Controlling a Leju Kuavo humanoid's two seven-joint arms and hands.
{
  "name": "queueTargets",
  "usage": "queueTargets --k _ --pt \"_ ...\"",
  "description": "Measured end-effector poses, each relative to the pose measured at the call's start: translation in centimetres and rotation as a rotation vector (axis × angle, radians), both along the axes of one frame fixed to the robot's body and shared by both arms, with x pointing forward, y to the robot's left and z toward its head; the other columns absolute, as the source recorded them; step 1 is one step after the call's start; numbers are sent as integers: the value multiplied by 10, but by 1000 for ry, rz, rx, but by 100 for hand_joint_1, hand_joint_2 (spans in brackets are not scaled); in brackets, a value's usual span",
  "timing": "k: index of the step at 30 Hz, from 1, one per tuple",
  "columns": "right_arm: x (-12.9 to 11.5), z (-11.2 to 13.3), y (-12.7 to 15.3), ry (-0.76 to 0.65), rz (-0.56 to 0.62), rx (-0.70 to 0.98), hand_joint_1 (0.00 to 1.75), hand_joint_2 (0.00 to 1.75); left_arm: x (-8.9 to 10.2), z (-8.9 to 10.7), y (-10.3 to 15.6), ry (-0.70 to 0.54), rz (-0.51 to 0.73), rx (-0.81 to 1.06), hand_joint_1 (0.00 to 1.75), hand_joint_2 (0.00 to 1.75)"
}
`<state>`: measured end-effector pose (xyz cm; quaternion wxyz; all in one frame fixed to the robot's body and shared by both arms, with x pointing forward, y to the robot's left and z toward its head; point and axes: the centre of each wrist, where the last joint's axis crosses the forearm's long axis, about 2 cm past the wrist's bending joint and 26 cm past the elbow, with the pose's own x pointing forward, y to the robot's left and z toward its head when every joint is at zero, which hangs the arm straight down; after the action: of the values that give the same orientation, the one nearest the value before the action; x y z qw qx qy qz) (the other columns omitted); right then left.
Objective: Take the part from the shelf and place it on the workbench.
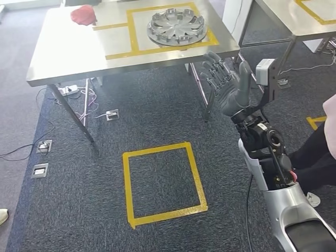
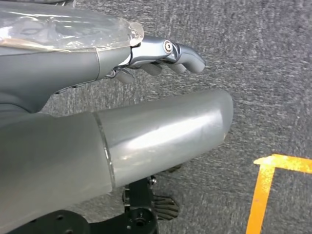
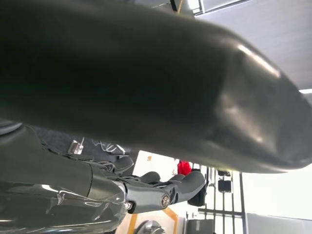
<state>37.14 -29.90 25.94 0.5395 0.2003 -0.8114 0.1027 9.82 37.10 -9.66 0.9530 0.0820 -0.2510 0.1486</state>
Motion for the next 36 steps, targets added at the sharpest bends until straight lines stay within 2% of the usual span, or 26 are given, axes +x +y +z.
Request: queueTargets --k 36 --pt "-2 -3 -1 6 -17 3 0 0 -4 -1 1 9 0 0 0 0"
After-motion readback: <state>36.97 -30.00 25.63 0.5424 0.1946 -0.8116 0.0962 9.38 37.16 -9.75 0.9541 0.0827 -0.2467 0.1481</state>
